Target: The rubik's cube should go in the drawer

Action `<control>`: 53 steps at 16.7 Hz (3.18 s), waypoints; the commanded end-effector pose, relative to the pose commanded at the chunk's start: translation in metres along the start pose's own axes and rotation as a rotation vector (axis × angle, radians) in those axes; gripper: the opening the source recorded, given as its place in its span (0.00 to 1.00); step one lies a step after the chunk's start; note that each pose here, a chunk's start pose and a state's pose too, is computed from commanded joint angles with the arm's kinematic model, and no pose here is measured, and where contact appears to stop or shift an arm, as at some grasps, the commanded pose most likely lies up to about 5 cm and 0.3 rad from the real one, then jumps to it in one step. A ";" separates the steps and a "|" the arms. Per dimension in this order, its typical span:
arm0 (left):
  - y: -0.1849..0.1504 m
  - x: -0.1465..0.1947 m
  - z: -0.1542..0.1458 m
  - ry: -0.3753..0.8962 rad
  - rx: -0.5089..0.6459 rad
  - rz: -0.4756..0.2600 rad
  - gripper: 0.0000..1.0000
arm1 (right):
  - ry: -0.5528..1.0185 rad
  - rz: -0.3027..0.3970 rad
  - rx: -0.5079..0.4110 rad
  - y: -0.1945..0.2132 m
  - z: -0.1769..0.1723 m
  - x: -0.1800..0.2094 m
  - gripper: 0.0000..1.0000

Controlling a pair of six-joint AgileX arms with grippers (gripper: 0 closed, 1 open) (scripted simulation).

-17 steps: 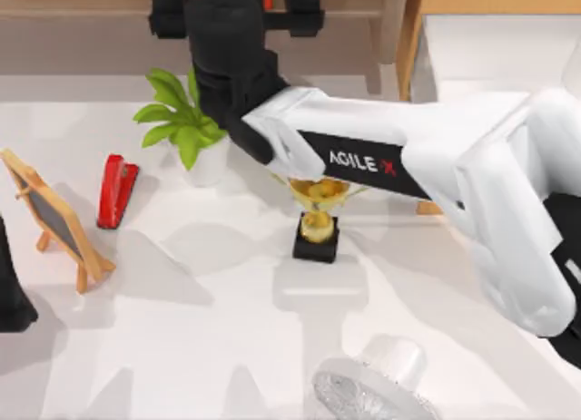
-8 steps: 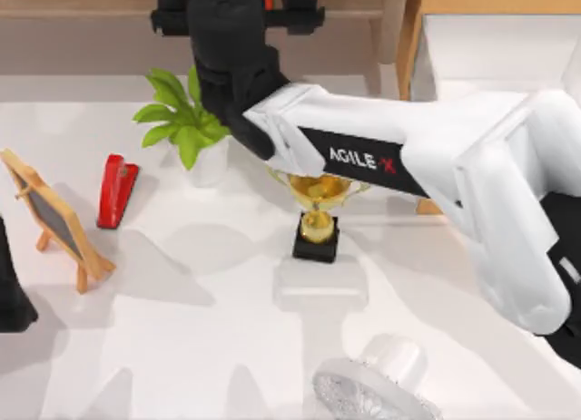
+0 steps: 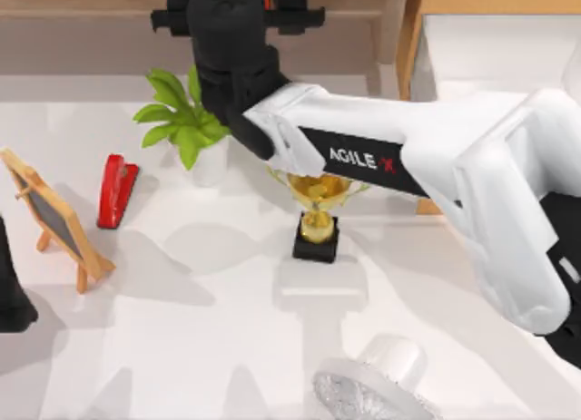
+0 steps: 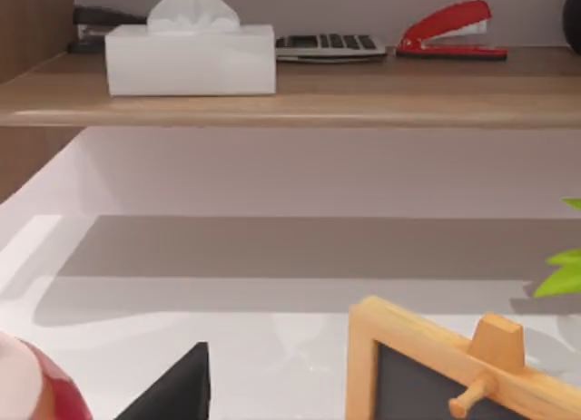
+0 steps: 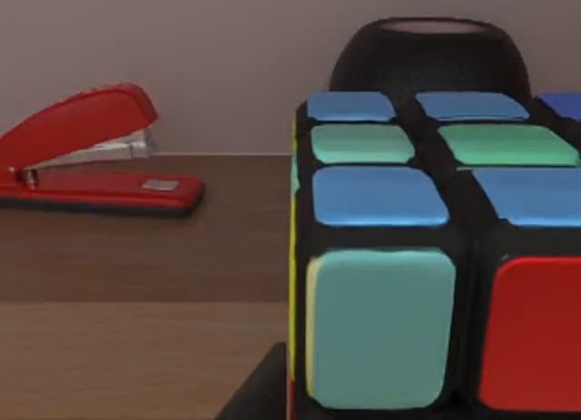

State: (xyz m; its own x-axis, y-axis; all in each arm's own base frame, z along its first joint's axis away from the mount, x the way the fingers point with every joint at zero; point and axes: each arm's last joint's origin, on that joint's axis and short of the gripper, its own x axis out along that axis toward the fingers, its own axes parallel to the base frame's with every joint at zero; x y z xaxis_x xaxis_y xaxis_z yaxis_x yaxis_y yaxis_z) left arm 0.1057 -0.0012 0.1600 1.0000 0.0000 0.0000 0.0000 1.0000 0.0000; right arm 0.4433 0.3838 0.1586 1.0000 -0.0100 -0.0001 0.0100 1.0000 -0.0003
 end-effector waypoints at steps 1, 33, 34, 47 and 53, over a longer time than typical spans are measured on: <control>0.000 0.000 0.000 0.000 0.000 0.000 1.00 | 0.000 0.000 0.000 0.000 0.000 0.000 0.10; 0.000 0.000 0.000 0.000 0.000 0.000 1.00 | 0.260 0.296 -0.082 -0.001 0.086 -0.053 0.00; 0.000 0.000 0.000 0.000 0.000 0.000 1.00 | 0.319 0.317 -0.100 -0.007 0.088 -0.054 0.00; 0.000 0.000 0.000 0.000 0.000 0.000 1.00 | 1.102 0.209 -0.124 -0.187 0.141 -0.032 0.00; 0.000 0.000 0.000 0.000 0.000 0.000 1.00 | 1.332 0.053 -0.037 -0.278 0.117 0.006 0.00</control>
State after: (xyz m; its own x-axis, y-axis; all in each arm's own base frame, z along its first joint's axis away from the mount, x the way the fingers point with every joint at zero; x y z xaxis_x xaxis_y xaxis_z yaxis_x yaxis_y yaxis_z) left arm 0.1057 -0.0012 0.1600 1.0000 0.0000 0.0000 0.0000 1.0000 0.0000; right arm 0.4469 0.1054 0.2754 0.2359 0.0143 -0.9717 -0.0499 0.9988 0.0026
